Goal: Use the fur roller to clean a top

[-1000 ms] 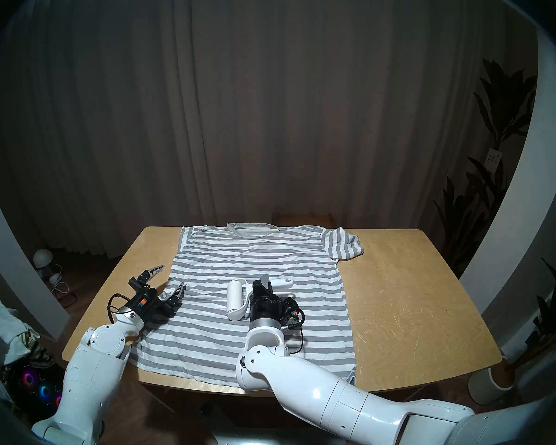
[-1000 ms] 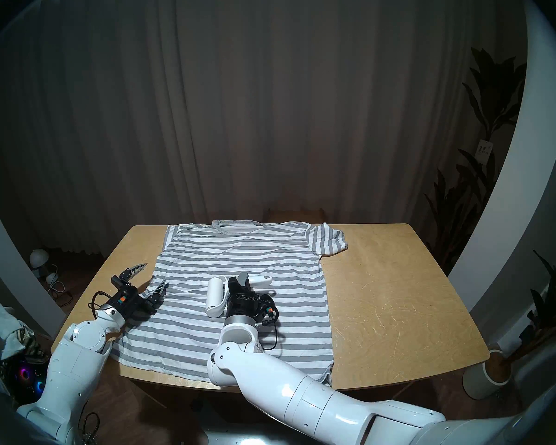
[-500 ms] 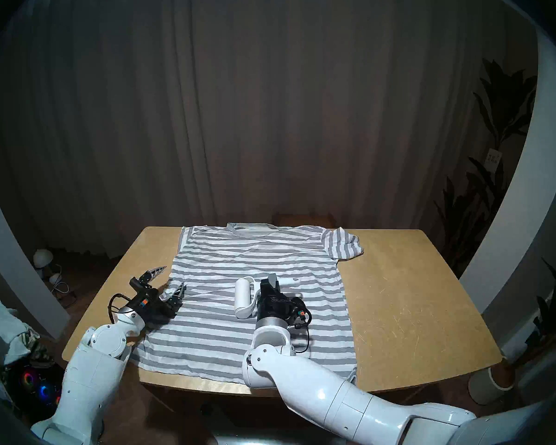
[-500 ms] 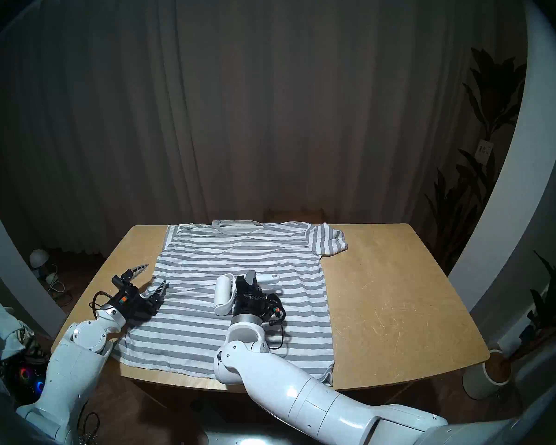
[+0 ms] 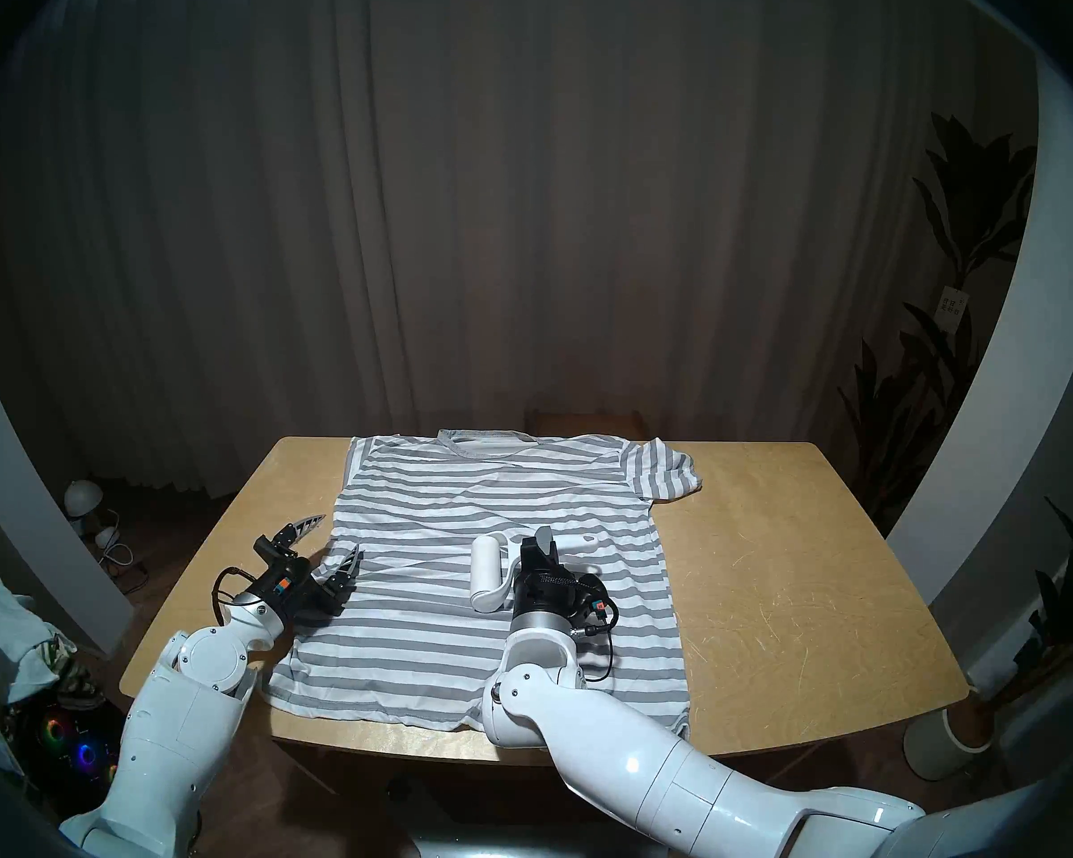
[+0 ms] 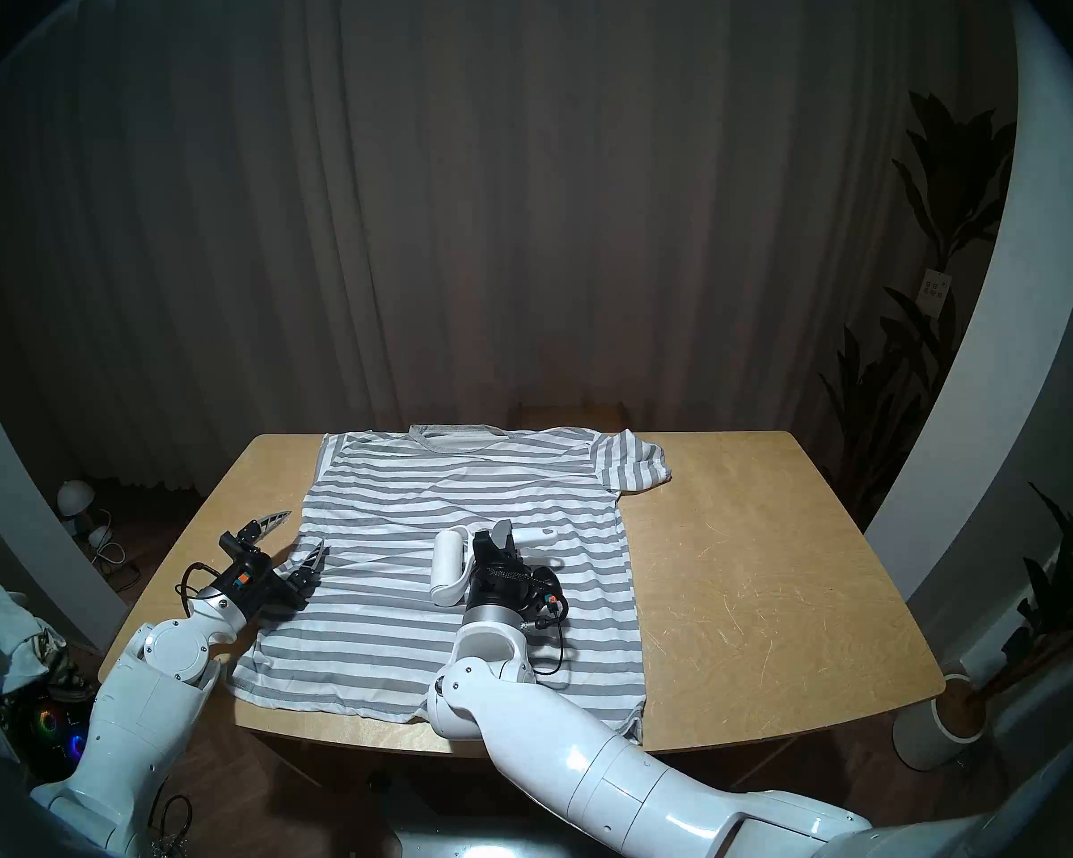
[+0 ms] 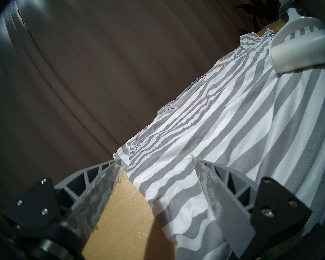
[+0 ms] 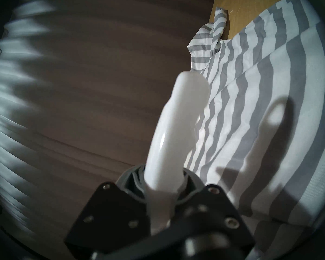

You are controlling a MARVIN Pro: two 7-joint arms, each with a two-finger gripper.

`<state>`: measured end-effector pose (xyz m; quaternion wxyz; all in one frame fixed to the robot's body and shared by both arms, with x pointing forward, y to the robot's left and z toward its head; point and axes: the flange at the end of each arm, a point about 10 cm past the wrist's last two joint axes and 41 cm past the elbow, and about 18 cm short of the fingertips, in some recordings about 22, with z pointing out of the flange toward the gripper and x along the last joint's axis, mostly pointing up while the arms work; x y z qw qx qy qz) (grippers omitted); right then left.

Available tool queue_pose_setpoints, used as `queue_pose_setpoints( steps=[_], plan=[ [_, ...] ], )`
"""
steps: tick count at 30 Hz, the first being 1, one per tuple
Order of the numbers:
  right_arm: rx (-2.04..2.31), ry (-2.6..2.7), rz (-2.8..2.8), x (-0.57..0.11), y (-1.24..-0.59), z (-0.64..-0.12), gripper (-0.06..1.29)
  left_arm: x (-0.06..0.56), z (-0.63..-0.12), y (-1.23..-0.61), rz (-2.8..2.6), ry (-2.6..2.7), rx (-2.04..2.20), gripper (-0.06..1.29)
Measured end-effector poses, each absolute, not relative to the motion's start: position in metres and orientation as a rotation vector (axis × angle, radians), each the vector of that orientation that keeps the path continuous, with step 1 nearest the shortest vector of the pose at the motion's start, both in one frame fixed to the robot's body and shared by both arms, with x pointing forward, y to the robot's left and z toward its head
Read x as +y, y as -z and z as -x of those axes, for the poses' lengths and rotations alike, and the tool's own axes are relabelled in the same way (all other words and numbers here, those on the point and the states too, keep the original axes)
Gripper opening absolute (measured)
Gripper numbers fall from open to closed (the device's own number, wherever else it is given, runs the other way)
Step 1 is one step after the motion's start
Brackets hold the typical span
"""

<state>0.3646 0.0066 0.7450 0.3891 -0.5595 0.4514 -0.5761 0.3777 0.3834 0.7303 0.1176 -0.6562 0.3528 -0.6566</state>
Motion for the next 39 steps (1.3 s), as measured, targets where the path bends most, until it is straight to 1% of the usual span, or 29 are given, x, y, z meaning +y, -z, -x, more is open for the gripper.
queue_pose_setpoints(
  steps=[39],
  plan=[
    [1.228, 1.574, 1.345, -0.056, -0.743, -0.352, 0.09, 0.384, -0.376, -0.732, 1.899, 1.904, 1.071, 0.97]
  ],
)
